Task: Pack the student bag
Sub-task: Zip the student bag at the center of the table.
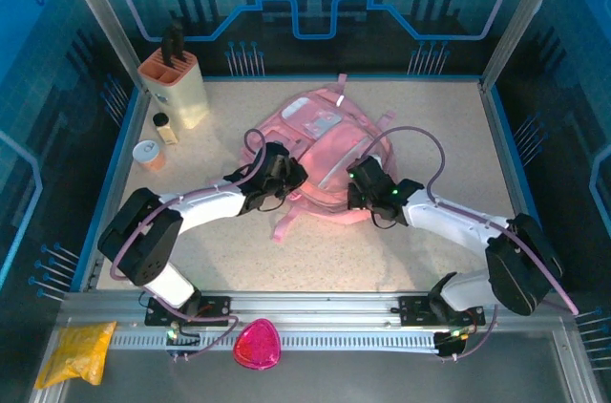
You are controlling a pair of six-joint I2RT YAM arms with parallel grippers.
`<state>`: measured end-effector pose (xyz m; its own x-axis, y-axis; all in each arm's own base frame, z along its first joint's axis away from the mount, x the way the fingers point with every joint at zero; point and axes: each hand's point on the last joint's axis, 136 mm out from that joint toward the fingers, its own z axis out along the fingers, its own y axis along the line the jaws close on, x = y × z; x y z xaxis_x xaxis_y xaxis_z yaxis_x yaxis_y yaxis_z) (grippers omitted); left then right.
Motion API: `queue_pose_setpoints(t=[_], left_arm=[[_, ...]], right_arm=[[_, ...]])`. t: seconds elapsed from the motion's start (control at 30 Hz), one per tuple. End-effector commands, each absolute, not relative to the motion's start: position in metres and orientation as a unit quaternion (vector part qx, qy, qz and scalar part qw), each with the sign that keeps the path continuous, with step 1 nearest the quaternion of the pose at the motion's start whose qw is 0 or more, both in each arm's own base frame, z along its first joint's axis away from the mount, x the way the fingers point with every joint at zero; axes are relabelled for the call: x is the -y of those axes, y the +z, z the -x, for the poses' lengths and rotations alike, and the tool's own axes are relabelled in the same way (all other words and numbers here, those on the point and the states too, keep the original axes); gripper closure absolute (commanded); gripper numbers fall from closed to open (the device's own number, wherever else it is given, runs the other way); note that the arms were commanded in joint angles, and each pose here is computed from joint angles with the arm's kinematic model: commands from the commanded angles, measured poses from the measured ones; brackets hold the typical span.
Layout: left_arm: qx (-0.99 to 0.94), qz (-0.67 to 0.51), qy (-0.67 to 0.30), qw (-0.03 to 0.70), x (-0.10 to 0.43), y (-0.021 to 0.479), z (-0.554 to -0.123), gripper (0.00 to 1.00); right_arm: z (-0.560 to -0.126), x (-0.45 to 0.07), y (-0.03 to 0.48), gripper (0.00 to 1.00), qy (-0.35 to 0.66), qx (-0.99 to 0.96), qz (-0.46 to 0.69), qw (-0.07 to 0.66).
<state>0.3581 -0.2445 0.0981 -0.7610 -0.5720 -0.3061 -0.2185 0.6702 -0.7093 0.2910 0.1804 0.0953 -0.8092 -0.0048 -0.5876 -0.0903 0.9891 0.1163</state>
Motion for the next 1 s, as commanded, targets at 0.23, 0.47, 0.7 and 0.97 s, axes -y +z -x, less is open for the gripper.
queue_pose_setpoints(t=[0.23, 0.47, 0.7, 0.97], left_arm=[[-0.890, 0.174, -0.297, 0.300, 0.182, 0.122, -0.409, 0.97], [-0.876, 0.182, -0.326, 0.305, 0.172, 0.142, -0.386, 0.59], [-0.858, 0.288, -0.318, 0.281, 0.170, 0.115, -0.330, 0.44], [-0.859, 0.296, -0.319, 0.269, 0.208, 0.100, -0.322, 0.56]], right_arm=[[-0.241, -0.277, 0.079, 1.00, 0.117, -0.943, 0.182, 0.251], [-0.257, -0.319, 0.082, 1.00, 0.156, -0.938, 0.170, 0.258], [-0.257, -0.315, 0.083, 1.00, 0.150, -0.937, 0.173, 0.263], [-0.259, -0.314, 0.081, 1.00, 0.147, -0.938, 0.166, 0.266]])
